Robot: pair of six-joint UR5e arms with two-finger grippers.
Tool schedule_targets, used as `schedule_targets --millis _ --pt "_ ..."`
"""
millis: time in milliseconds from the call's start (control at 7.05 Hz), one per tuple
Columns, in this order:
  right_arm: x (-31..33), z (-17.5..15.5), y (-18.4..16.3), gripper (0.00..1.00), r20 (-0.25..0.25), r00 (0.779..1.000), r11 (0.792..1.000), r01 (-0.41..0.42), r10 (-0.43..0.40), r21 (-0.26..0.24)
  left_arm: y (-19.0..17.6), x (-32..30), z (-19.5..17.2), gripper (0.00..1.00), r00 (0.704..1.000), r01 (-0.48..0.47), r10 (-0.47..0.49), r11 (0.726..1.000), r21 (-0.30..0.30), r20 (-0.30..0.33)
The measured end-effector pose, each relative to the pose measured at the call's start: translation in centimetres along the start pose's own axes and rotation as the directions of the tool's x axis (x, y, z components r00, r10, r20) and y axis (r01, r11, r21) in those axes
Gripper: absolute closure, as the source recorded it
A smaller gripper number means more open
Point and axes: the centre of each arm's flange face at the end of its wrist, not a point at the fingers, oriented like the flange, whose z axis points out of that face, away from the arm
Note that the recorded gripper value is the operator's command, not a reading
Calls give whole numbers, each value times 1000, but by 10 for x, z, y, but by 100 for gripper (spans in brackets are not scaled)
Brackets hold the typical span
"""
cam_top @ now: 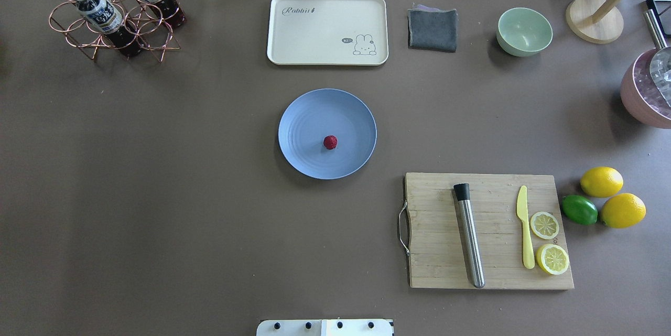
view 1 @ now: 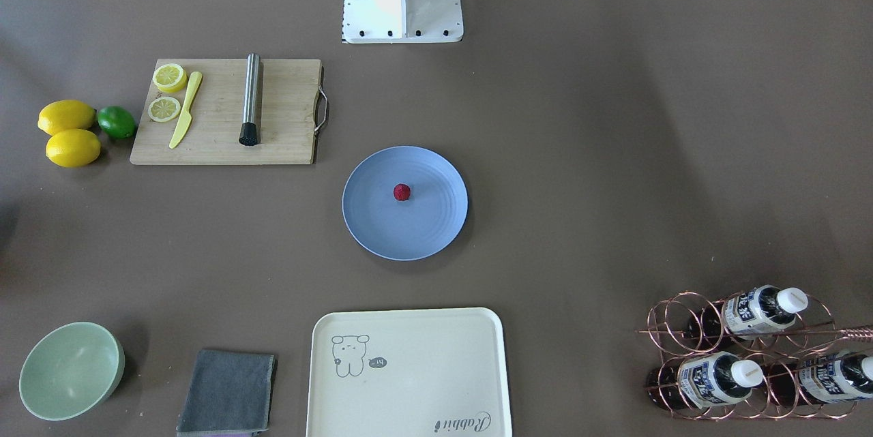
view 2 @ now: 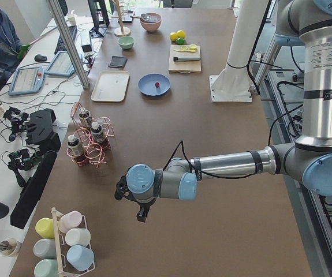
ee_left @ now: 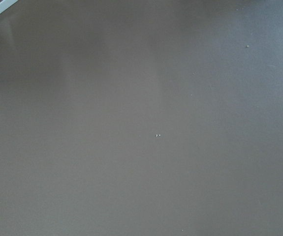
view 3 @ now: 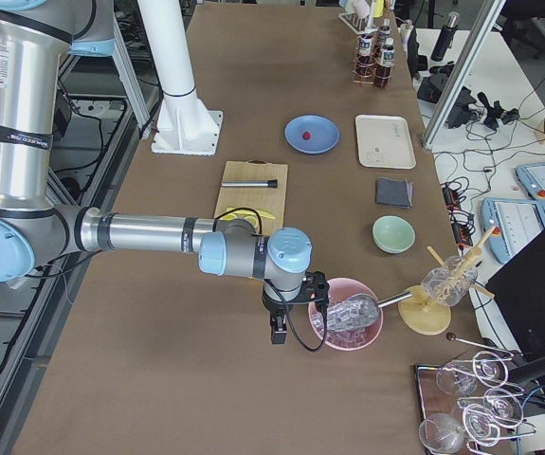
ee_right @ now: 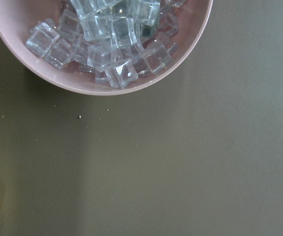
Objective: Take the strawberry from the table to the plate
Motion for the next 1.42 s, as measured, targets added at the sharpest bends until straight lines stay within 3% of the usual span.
schedule_targets --millis 1418 --pt "-3 -1 -1 0 24 1000 1000 2 -2 5 0 0 -3 1 1000 1 -1 1000 6 0"
